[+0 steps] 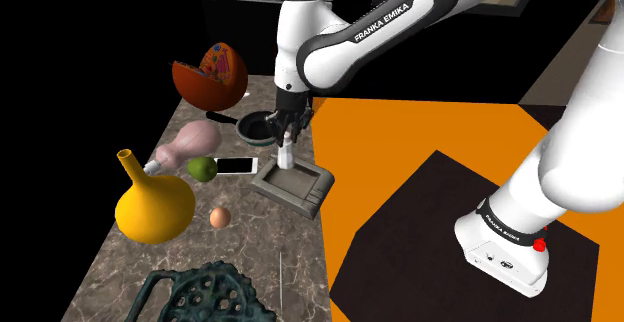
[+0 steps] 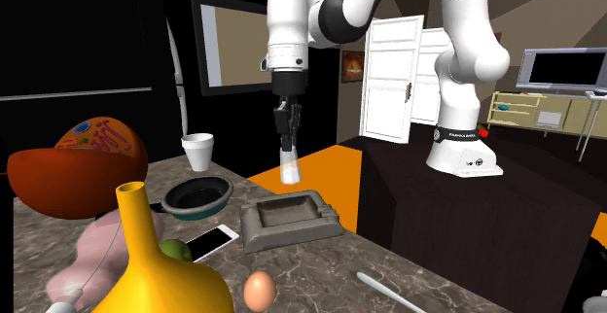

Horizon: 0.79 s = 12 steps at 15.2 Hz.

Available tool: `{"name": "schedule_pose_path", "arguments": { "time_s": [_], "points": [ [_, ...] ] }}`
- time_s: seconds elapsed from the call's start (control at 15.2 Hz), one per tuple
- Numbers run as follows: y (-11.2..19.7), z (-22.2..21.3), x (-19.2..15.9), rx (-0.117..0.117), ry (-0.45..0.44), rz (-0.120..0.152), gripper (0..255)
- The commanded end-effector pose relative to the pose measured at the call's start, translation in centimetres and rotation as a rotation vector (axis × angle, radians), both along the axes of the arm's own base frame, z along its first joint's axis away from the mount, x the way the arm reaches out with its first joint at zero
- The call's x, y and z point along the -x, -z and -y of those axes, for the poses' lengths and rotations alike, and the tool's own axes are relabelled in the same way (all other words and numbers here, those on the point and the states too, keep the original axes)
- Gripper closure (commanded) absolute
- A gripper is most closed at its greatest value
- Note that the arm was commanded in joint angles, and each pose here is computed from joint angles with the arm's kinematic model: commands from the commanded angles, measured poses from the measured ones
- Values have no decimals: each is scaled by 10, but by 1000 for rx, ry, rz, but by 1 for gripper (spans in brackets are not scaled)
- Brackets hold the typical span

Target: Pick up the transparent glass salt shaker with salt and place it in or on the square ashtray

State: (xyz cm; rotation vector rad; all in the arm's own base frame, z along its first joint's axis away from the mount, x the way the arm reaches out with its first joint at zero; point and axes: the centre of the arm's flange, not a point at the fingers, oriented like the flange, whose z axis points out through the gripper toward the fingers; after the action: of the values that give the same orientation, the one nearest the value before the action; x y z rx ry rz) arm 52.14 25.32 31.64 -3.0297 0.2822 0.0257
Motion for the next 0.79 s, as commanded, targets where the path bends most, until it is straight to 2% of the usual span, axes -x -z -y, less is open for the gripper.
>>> {"name": "schedule_pose_path", "arguments": {
  "time_s": [0.0, 0.07, 0.73],
  "points": [
    [-7, 23, -2, 0, -2, 0, 255],
    [-9, 36, -3, 0, -2, 0, 255],
    [43, 36, -3, 0, -2, 0, 255]
  ]
}}
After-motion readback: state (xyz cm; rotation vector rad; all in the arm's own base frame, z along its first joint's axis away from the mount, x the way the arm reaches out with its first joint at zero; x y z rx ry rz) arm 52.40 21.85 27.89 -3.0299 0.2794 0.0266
